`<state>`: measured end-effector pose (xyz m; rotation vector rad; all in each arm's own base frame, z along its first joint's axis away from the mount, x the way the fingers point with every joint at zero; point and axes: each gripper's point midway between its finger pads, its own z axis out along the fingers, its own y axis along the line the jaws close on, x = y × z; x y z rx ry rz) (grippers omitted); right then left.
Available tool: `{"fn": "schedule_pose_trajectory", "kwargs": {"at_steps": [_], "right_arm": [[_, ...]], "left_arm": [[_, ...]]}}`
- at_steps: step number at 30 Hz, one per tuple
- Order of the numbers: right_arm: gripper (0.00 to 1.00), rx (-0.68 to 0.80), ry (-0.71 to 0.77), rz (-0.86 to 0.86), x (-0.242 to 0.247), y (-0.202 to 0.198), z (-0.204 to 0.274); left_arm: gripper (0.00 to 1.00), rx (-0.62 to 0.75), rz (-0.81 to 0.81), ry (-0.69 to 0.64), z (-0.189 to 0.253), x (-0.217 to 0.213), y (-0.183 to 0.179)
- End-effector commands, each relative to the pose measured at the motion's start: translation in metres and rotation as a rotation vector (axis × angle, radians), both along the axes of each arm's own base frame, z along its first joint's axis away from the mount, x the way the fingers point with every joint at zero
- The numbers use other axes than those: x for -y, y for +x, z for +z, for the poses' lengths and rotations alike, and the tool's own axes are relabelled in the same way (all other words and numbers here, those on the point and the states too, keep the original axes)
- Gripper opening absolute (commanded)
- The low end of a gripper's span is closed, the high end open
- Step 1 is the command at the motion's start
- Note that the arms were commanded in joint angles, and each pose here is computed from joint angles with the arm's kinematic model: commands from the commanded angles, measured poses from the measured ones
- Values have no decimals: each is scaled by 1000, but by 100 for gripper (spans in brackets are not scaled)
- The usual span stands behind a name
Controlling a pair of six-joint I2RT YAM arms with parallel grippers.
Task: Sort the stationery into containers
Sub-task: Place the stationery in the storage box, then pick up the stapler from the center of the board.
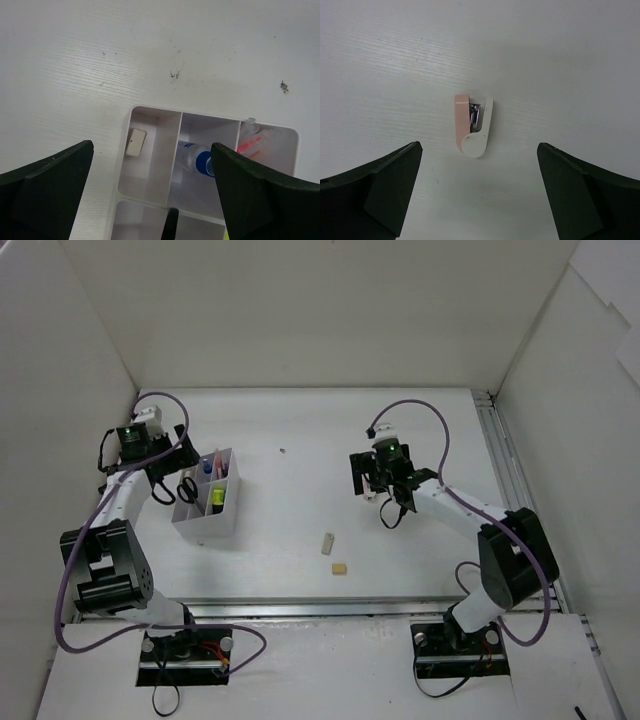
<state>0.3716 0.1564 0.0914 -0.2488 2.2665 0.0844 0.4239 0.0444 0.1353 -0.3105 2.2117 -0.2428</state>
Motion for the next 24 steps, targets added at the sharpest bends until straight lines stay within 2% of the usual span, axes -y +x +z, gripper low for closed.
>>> {"fn": "schedule_pose_trajectory", "kwargs": {"at_steps": [1, 5, 8, 11, 12, 14, 15, 16, 18, 22, 24], "right_arm": [[98, -43, 65, -100, -6, 18, 1], [98, -103, 49, -146, -8, 31, -18], [93, -182, 43, -154, -10, 29, -40], [77, -224, 50, -136, -17, 31, -53], [64, -234, 51, -133, -18, 32, -56], [53, -244, 50, -117, -19, 30, -58], [37, -238, 51, -116, -18, 30, -56], [26, -230, 43, -113, -17, 30, -54], [12, -214, 32, -104, -16, 29, -48], [11, -177, 6, -40, -16, 23, -32], [11, -144, 3, 42, -24, 13, -19]], "left_arm": [[99, 184, 11, 57, 78, -4, 0], [99, 263, 40, 87, 117, -4, -23], [99, 305, 40, 80, 136, 4, -37], [99, 326, 11, 77, 145, 18, -50], [99, 334, -6, 75, 147, 23, -53], [99, 355, -35, 57, 152, 31, -60], [99, 362, -54, 48, 153, 37, -62], [100, 375, -65, 45, 156, 40, -67], [100, 388, -99, 31, 159, 48, -71], [99, 419, -179, 0, 168, 70, -78], [99, 428, -284, -53, 170, 96, -82]]}}
